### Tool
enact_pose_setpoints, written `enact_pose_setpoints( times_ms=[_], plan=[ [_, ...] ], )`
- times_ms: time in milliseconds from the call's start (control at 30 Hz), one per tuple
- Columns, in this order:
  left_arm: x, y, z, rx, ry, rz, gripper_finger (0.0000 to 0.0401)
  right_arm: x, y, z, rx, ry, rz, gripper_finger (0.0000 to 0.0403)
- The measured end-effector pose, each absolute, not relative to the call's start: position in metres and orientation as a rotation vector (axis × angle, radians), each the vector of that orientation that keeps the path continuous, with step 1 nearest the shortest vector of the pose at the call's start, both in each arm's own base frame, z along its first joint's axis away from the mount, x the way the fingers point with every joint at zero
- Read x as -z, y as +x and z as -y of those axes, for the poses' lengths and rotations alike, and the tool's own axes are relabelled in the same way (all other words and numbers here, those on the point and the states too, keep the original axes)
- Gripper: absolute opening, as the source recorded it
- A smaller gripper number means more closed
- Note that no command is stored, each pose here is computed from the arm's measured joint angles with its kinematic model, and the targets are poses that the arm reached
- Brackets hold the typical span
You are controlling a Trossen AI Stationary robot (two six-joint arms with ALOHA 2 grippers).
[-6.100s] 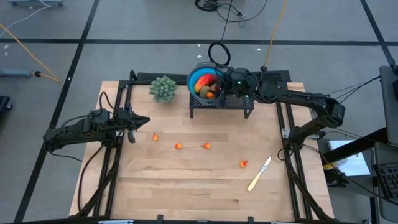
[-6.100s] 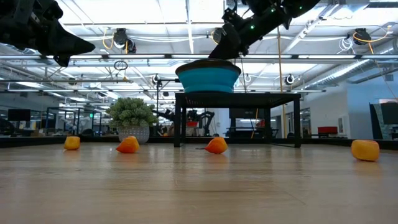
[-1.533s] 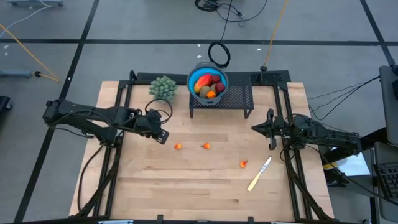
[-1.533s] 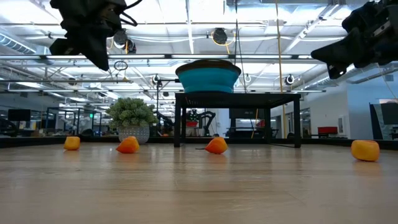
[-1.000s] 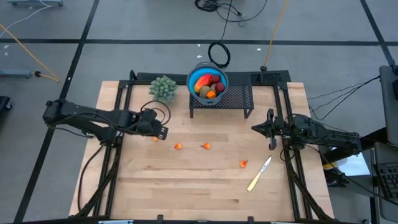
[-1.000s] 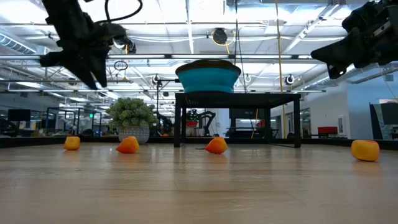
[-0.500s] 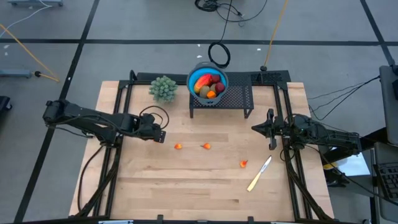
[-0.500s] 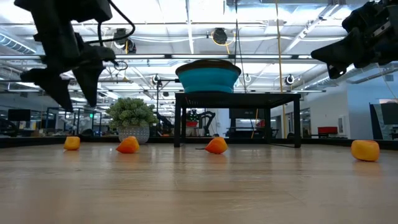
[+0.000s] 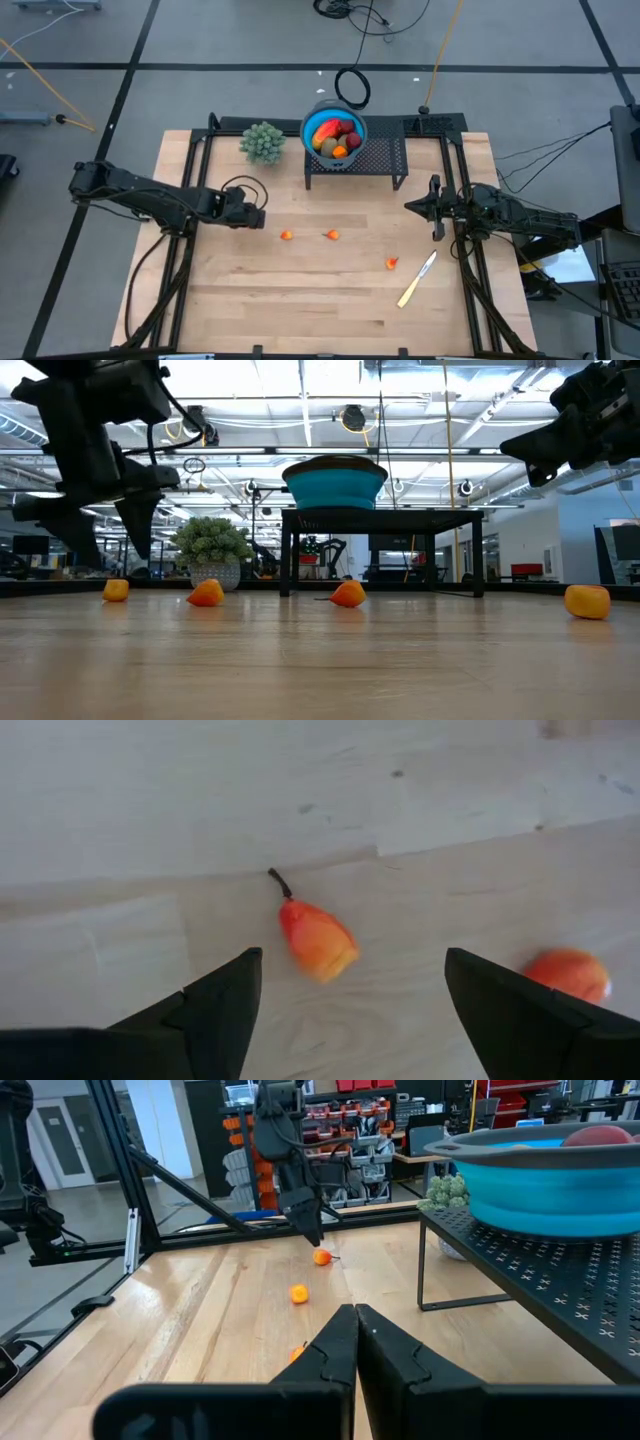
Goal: Pick & Place Fruit
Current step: Put the orange peach into the blue strainer bowl on the shelf
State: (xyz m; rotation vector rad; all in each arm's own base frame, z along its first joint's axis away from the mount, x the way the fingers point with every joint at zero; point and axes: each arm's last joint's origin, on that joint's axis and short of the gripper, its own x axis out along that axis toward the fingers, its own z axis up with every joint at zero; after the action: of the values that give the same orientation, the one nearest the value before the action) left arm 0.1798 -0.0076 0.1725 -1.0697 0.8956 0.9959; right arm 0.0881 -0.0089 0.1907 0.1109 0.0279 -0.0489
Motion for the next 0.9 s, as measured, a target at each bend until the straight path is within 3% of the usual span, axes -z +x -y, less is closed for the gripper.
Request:
enact_pose_setpoints(
  times_ms=[200, 533, 900],
  plan=[
    [-0.165, 0.183, 0.008, -1.003, -1.118, -0.859, 0.0315, -0.191, 0.088, 0.009, 0.050, 0.111, -0.028, 0.0000],
    [-0.137, 0.192, 0.009, -1.122, -1.094, -0.974, 0.0315, -0.191, 0.088, 0.009, 0.053, 0.112, -0.028, 0.0000],
    [-0.132, 0.195, 0.009, -1.227, -1.167, -0.905, 0.0315, -0.191, 0.088, 0.009, 0.053, 0.111, -0.028, 0.0000]
  ],
)
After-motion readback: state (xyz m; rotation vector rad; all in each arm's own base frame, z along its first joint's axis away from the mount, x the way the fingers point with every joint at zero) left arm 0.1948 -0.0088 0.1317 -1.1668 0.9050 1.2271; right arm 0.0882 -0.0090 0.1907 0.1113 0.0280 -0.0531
